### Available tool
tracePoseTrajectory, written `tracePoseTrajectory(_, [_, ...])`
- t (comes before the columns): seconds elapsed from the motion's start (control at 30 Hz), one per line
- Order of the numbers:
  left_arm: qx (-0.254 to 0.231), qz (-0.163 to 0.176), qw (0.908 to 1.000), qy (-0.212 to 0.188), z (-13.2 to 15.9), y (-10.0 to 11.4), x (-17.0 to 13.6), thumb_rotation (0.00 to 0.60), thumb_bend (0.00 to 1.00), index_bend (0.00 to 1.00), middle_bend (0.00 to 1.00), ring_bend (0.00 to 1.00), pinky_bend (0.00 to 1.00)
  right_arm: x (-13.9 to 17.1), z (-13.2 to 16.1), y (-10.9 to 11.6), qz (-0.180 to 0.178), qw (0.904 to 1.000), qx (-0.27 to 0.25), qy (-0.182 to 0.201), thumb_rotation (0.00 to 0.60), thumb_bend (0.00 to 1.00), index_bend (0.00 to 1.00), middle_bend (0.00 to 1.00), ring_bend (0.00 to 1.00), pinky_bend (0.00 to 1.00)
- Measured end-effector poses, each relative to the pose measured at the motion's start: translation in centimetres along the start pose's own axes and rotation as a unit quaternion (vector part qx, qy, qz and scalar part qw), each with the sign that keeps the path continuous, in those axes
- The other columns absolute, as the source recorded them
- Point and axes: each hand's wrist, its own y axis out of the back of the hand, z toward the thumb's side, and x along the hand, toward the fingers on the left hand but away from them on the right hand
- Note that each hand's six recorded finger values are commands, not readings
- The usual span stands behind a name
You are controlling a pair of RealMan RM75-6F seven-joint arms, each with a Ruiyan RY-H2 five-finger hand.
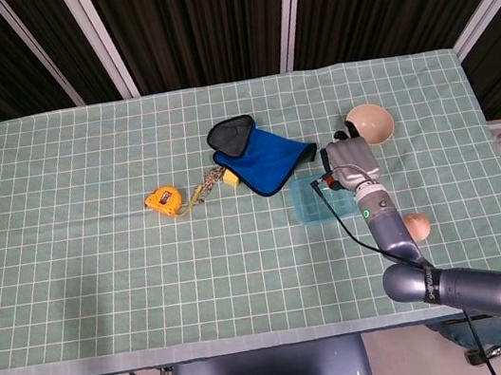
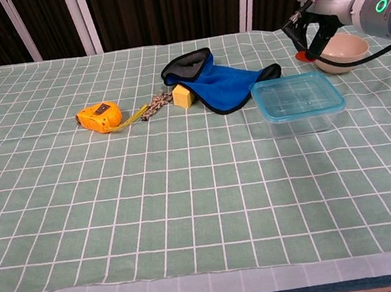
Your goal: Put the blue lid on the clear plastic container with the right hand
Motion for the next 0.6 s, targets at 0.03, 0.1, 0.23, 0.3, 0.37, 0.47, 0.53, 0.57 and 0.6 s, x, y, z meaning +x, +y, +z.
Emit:
tracePoseTrajectory(0.03, [-0.001,0.0,1.0,0.001,0.0,0.0,0.0,0.6,0.52,0.15,0.0,0.0,0.0,-0.2,-0.1,-0.1,0.001,1.0,0.003,-0.002,0.6,0.44,0.66,0.53,0.23,0.0])
tracePoseTrajectory(0.1, [-0.001,-0.001,1.0,0.001,0.0,0.0,0.0,0.6,0.52,0.15,0.0,0.0,0.0,-0.7,-0.4,-0.5,0.002,0.9999,0.009,-0.008,0.6,0.45,0.66,0.53,0.23,0.0])
tracePoseTrajectory(0.23, [0.0,-0.001,1.0,0.001,0.0,-0.1,0.0,0.6,0.52,0.15,0.0,0.0,0.0,-1.5,-1.1,-1.2,0.006,0.9996,0.017,-0.02,0.6,0.46,0.66,0.53,0.23,0.0])
tracePoseTrajectory(0.3, [0.0,-0.001,1.0,0.002,0.0,-0.1,0.0,0.6,0.52,0.15,0.0,0.0,0.0,-1.8,-1.4,-1.7,0.01,0.9995,0.019,-0.024,0.6,0.46,0.66,0.53,0.23,0.0])
tracePoseTrajectory(0.37, [0.0,-0.002,1.0,0.002,-0.1,-0.1,0.1,0.6,0.52,0.15,0.0,0.0,0.0,-2.0,-1.5,-2.1,0.013,0.9994,0.022,-0.025,0.6,0.46,0.66,0.53,0.23,0.0])
tracePoseTrajectory(0.47, [-0.001,-0.003,1.0,0.003,-0.1,-0.1,0.1,0.6,0.52,0.15,0.0,0.0,0.0,-2.2,-1.6,-2.7,0.018,0.9992,0.025,-0.026,0.6,0.46,0.67,0.54,0.23,0.0])
tracePoseTrajectory(0.53, [-0.001,-0.004,1.0,0.003,-0.1,-0.1,0.1,0.6,0.52,0.15,0.0,0.0,0.0,-2.3,-1.6,-2.8,0.019,0.9991,0.027,-0.028,0.6,0.46,0.68,0.55,0.24,0.0])
tracePoseTrajectory(0.57, [-0.001,-0.004,1.0,0.003,-0.1,-0.1,0.1,0.6,0.52,0.15,0.0,0.0,0.0,-2.3,-1.6,-2.8,0.017,0.9991,0.028,-0.028,0.6,0.46,0.69,0.56,0.26,0.0])
tracePoseTrajectory(0.6, [-0.001,-0.004,1.0,0.004,-0.1,-0.1,0.1,0.6,0.52,0.15,0.0,0.0,0.0,-2.3,-1.6,-2.8,0.015,0.9991,0.029,-0.028,0.6,0.47,0.7,0.57,0.27,0.0])
